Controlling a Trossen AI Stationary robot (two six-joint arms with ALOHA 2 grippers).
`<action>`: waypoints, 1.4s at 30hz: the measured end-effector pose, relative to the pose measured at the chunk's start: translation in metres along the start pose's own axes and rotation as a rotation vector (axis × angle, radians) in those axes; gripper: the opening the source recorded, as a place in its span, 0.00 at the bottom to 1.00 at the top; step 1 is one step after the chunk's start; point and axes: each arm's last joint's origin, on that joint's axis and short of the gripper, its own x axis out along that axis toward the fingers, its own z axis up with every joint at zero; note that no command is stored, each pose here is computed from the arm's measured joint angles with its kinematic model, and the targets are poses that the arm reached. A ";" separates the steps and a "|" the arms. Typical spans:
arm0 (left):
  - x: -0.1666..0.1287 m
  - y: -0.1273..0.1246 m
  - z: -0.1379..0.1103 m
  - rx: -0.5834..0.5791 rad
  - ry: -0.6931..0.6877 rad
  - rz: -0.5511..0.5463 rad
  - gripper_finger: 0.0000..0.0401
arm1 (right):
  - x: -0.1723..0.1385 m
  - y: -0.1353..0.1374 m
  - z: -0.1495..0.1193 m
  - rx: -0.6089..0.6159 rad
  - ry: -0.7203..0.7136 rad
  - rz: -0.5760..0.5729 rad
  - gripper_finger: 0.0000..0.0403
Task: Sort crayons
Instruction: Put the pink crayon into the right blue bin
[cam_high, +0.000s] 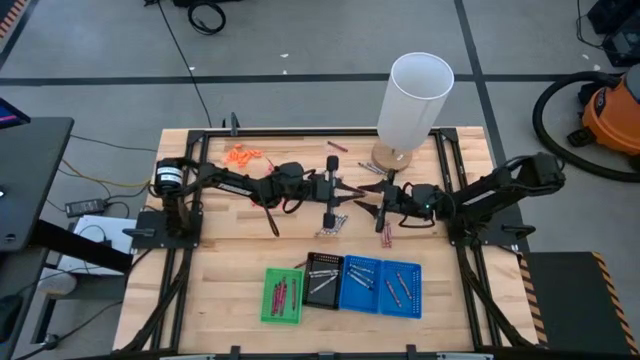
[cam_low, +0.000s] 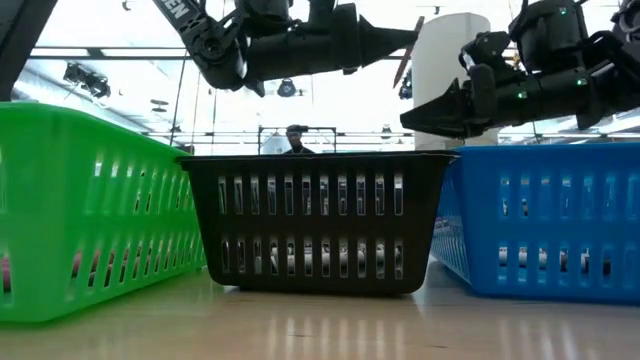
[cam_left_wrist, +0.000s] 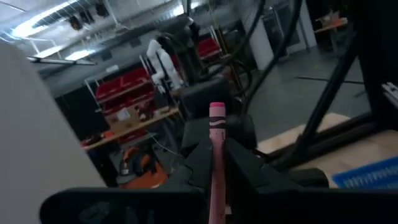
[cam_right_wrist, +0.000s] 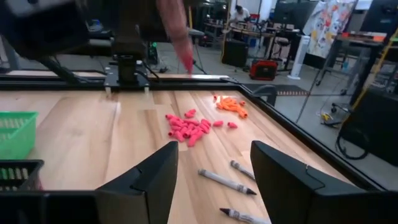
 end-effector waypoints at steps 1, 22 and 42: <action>0.000 -0.002 -0.001 -0.003 0.008 -0.008 0.08 | 0.000 0.001 0.000 -0.001 -0.003 0.005 0.52; 0.002 -0.007 0.000 -0.076 0.012 -0.021 0.08 | 0.000 0.017 0.013 -0.124 -0.103 0.109 0.52; 0.005 -0.005 0.005 -0.068 0.005 -0.021 0.08 | 0.015 0.020 0.034 -0.234 -0.145 0.086 0.48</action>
